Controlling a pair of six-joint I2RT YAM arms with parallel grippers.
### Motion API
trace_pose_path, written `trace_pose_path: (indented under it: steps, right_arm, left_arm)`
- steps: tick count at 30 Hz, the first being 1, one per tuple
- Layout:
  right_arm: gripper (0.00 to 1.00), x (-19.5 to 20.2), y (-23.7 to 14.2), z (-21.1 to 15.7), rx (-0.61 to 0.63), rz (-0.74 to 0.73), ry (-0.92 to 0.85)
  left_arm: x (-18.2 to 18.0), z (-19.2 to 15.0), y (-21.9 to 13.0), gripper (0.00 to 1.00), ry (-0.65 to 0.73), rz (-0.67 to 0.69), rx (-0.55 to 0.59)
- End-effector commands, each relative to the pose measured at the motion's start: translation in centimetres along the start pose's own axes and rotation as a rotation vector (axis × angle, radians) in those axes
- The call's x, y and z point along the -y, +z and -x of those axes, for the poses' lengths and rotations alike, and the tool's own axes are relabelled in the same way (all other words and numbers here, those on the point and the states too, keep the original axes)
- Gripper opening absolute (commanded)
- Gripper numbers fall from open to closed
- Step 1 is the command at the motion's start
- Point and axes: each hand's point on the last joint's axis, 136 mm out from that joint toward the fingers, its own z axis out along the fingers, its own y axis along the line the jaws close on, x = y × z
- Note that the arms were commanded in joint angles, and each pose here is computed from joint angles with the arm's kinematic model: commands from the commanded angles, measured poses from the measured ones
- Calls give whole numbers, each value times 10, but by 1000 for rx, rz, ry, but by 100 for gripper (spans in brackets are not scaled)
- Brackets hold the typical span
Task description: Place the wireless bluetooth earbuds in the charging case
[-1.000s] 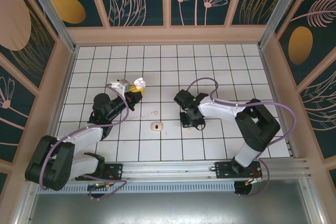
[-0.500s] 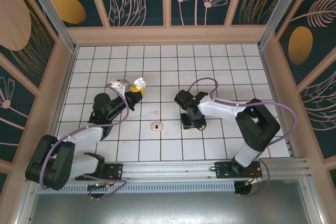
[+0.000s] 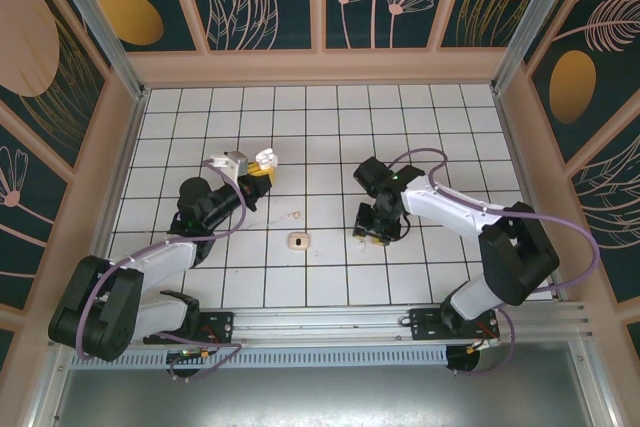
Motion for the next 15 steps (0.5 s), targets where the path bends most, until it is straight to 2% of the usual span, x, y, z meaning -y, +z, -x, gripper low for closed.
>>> trace_pose_path:
  steps: [1, 15]
  right_arm:
    - [37, 7, 16, -5, -55, -22, 46]
    - [32, -3, 32, 14, -48, -42, -1]
  left_arm:
    - [5, 18, 2, 11, 36, -27, 51]
    - [4, 17, 0, 11, 39, -20, 50]
